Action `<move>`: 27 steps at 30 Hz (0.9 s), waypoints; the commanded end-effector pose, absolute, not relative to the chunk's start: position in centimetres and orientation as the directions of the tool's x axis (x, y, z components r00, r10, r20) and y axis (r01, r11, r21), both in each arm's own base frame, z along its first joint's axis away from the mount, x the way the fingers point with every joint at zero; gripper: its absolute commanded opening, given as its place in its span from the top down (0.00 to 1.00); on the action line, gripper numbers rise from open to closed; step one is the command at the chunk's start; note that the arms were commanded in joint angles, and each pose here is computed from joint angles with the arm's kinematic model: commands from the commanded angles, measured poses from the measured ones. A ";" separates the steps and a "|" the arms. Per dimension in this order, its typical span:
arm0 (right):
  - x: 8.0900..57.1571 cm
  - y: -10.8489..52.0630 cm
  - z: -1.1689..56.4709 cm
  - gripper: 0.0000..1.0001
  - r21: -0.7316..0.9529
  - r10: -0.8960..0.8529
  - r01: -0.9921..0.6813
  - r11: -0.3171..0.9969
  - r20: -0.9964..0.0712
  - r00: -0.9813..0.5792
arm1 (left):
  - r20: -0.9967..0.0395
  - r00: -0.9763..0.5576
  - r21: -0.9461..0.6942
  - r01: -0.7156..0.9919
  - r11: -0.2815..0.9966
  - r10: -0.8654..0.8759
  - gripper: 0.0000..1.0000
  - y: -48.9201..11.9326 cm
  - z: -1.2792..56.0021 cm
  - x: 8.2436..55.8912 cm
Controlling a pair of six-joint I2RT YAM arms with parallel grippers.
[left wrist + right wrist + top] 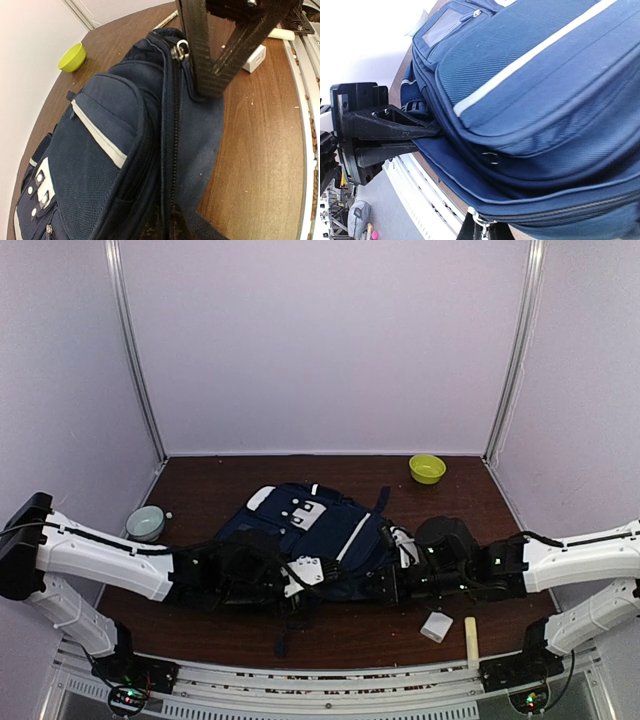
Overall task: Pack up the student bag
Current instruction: Zip the student bag into the largest pocket of the bag.
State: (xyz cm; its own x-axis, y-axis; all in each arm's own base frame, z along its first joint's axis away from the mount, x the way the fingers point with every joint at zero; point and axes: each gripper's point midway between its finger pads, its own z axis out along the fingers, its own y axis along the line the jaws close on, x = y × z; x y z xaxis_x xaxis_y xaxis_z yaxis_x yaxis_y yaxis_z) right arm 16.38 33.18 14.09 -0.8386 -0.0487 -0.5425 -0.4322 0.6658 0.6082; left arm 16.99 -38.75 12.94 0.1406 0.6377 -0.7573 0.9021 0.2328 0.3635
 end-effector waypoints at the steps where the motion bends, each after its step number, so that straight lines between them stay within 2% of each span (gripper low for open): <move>1: 17.4 32.1 14.7 1.00 0.596 -0.017 -0.433 0.676 -0.575 -0.818 | -0.723 0.108 0.384 0.884 0.267 0.683 1.00 -36.8 12.4 17.8; 18: 17.7 30.6 14.9 1.00 0.576 -0.042 -0.448 0.684 -0.581 -0.813 | -0.732 0.075 0.317 0.917 0.241 0.678 1.00 -35.3 11.3 16.1; 23: 16.2 32.0 15.8 1.00 0.619 -0.108 -0.504 0.602 -0.563 -0.819 | -0.737 0.083 0.290 0.935 0.203 0.671 1.00 -35.9 11.9 15.4; 25: 15.2 32.9 16.5 1.00 0.638 -0.144 -0.537 0.552 -0.561 -0.815 | -0.741 0.090 0.267 0.949 0.169 0.665 0.90 -36.5 12.7 14.8; 27: 14.5 33.5 17.0 1.00 0.632 -0.178 -0.568 0.528 -0.571 -0.801 | -0.759 0.098 0.237 0.963 0.132 0.644 0.68 -37.3 14.2 14.1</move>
State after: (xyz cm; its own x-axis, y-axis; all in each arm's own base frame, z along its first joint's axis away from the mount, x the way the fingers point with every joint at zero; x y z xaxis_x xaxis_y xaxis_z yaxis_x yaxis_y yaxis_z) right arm 15.19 32.01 14.16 -0.8397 -0.1452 -0.5233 -0.4910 0.6148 0.6172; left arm 15.32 -36.55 12.06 0.1075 0.6635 -0.7404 0.9338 0.1883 0.3042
